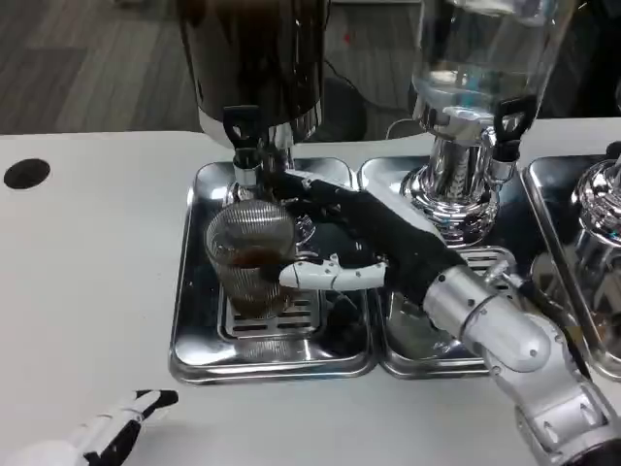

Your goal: Grasp the cup under the faucet to collect the drink, then remove the cup.

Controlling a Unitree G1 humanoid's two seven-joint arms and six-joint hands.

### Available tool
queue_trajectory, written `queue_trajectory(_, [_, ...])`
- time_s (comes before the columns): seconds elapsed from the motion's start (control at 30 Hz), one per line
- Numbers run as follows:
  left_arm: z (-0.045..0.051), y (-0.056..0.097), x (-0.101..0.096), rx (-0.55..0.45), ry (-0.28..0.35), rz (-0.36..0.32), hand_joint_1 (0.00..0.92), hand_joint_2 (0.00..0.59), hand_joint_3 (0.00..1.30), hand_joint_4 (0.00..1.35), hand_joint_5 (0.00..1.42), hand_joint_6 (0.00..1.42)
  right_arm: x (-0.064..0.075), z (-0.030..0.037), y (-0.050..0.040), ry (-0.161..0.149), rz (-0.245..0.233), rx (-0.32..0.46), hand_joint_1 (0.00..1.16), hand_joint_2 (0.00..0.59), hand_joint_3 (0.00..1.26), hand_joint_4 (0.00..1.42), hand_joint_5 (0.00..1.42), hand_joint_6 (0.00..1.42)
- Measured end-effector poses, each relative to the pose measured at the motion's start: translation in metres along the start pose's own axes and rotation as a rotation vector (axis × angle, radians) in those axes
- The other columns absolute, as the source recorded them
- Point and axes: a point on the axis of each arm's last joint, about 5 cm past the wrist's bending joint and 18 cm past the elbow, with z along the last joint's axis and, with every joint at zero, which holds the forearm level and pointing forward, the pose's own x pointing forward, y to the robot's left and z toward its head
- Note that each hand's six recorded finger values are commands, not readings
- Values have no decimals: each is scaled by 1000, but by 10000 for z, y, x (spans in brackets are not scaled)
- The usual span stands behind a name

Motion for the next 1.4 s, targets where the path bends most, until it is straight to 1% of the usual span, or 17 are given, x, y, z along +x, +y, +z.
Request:
queue_trajectory(0.1, [-6, -3, 7, 0, 2, -3, 0, 55, 255, 176, 225, 506, 28, -11, 8, 5, 5, 11, 721, 119, 139, 109, 144, 114])
queue_trajectory(0.17, [-11, -5, 7, 0, 5, -7, 0, 55, 256, 179, 225, 506, 50, -10, 11, 0, 8, 15, 722, 119, 139, 109, 146, 116])
queue_trajectory(0.23, [-13, -5, 9, -1, 5, -7, 0, 56, 257, 181, 226, 506, 63, -13, 17, 1, 10, 20, 728, 113, 147, 118, 153, 119])
queue_trajectory(0.33, [-23, -8, 10, 0, 11, -11, 0, 59, 258, 182, 226, 506, 97, -25, 57, 2, 18, 39, 730, 112, 149, 129, 165, 135])
queue_trajectory(0.5, [-50, -20, 7, 2, 27, -28, 0, 61, 260, 186, 227, 506, 154, -15, 99, -13, 30, 52, 729, 114, 157, 141, 186, 151])
queue_trajectory(0.57, [-56, -21, 8, 3, 30, -32, 0, 62, 263, 186, 227, 506, 180, -8, 113, -25, 29, 63, 731, 112, 158, 150, 192, 157])
queue_trajectory(0.67, [-60, -18, 20, 5, 29, -29, 2, 65, 273, 195, 227, 506, 201, -9, 136, -31, 30, 78, 732, 104, 158, 154, 204, 169])
queue_trajectory(0.83, [-67, -19, 29, 6, 32, -33, 2, 66, 277, 197, 227, 506, 236, -6, 147, -38, 29, 85, 733, 103, 163, 161, 205, 175])
queue_trajectory(0.93, [-74, -13, 29, 5, 38, -36, 2, 66, 277, 198, 228, 506, 251, -14, 174, -42, 30, 96, 756, 93, 161, 164, 205, 179])
queue_trajectory(1.07, [-93, 11, 33, -5, 49, -31, 3, 67, 289, 198, 239, 506, 273, -15, 195, -48, 29, 103, 861, 69, 82, 146, 205, 179])
queue_trajectory(1.17, [-101, 21, 43, -3, 50, -33, 3, 67, 290, 198, 240, 506, 283, -14, 200, -54, 18, 101, 919, 55, 40, 124, 205, 179])
queue_trajectory(1.23, [-106, 29, 54, 1, 49, -36, 3, 67, 291, 201, 241, 506, 287, -13, 203, -62, 5, 97, 933, 54, 30, 122, 215, 193])
queue_trajectory(1.4, [-112, 37, 67, 3, 51, -37, 3, 67, 298, 206, 242, 506, 285, -35, 221, -53, -25, 83, 981, 47, 16, 130, 267, 248])
